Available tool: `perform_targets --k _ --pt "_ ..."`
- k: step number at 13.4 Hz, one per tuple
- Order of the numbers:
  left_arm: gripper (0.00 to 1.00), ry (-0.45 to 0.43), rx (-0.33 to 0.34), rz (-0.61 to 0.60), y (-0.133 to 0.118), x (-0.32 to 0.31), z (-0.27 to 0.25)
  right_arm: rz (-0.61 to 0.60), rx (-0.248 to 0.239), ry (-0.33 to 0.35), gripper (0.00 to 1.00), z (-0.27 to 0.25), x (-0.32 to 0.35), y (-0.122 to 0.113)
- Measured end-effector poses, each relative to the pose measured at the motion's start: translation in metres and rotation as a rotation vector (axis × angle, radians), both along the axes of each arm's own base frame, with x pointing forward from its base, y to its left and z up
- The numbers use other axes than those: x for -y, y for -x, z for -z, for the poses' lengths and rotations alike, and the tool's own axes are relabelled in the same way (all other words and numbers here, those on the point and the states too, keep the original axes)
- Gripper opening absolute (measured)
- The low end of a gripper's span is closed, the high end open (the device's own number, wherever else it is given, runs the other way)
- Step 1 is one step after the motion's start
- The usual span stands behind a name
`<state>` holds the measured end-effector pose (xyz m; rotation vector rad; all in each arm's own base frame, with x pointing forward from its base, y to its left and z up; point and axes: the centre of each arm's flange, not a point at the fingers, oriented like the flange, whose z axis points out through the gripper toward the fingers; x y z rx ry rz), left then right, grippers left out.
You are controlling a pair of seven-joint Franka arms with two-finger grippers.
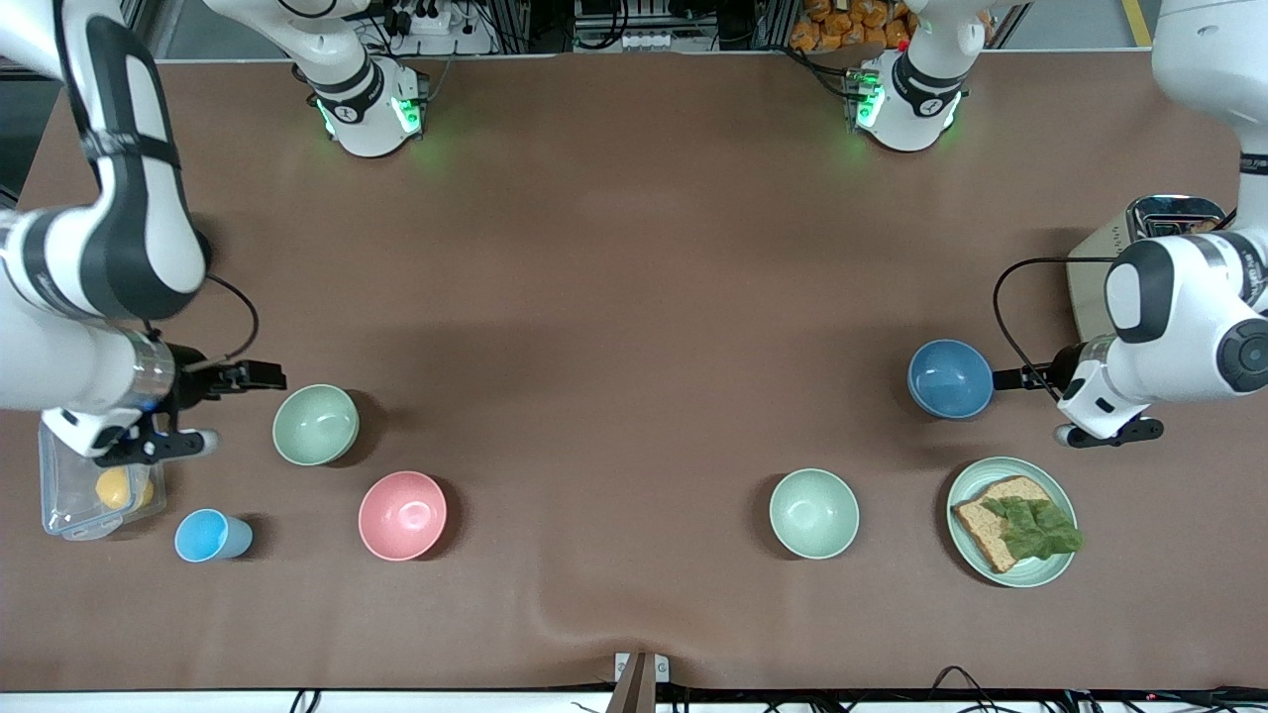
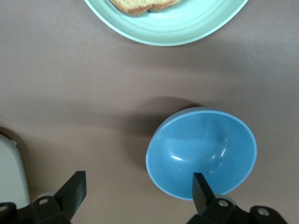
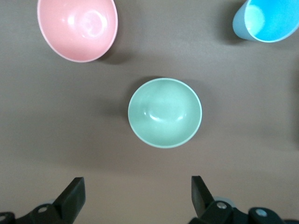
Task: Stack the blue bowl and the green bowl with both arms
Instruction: 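Lower the left gripper to the blue bowl while the right gripper reaches the green bowl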
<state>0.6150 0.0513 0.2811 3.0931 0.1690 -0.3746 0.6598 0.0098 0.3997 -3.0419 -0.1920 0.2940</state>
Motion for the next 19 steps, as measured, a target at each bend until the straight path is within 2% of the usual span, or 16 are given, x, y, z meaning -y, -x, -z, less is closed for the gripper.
perform_targets --k 1,3,5,6,7,8,10,11,13,14,17,19 --pt "1.0 0.002 -0.005 0.0 0.0 0.0 0.009 -0.004 0.007 0.0 1.0 0.013 -0.003 -0.005" --pt "0.96 0.004 -0.015 -0.002 0.0 0.0 0.023 -0.012 -0.012 0.001 1.0 0.039 -0.008 -0.009" --pt "0.85 0.007 -0.026 -0.002 0.0 0.0 0.033 -0.05 -0.008 -0.005 1.0 0.059 -0.007 -0.014" --pt "0.85 0.007 -0.027 -0.002 0.0 0.0 0.037 -0.084 -0.004 -0.011 1.0 0.069 -0.003 -0.017" --pt "0.8 0.008 -0.028 -0.003 0.0 0.0 0.042 -0.097 -0.014 -0.024 1.0 0.085 0.004 -0.018" --pt "0.79 0.008 -0.031 -0.003 0.0 0.001 0.045 -0.094 -0.036 -0.042 1.0 0.105 0.015 -0.018" --pt "0.74 0.009 -0.037 -0.005 0.0 0.003 0.049 -0.093 -0.093 -0.075 1.0 0.151 0.038 -0.013" --pt "0.63 0.01 -0.04 -0.005 0.001 0.003 0.051 -0.095 -0.114 -0.083 1.0 0.167 0.042 -0.011" --pt "0.53 0.011 -0.044 -0.005 0.001 0.003 0.054 -0.101 -0.129 -0.086 1.0 0.178 0.041 -0.009" --pt "0.48 0.011 -0.044 -0.004 0.001 0.004 0.054 -0.104 -0.127 -0.087 1.0 0.179 0.041 -0.01" --pt "0.42 0.011 -0.045 -0.006 0.001 0.005 0.055 -0.137 -0.071 -0.085 1.0 0.182 0.044 -0.016" --pt "0.3 0.008 -0.048 -0.015 0.001 0.007 0.056 -0.148 -0.052 -0.084 1.0 0.18 0.045 -0.02"
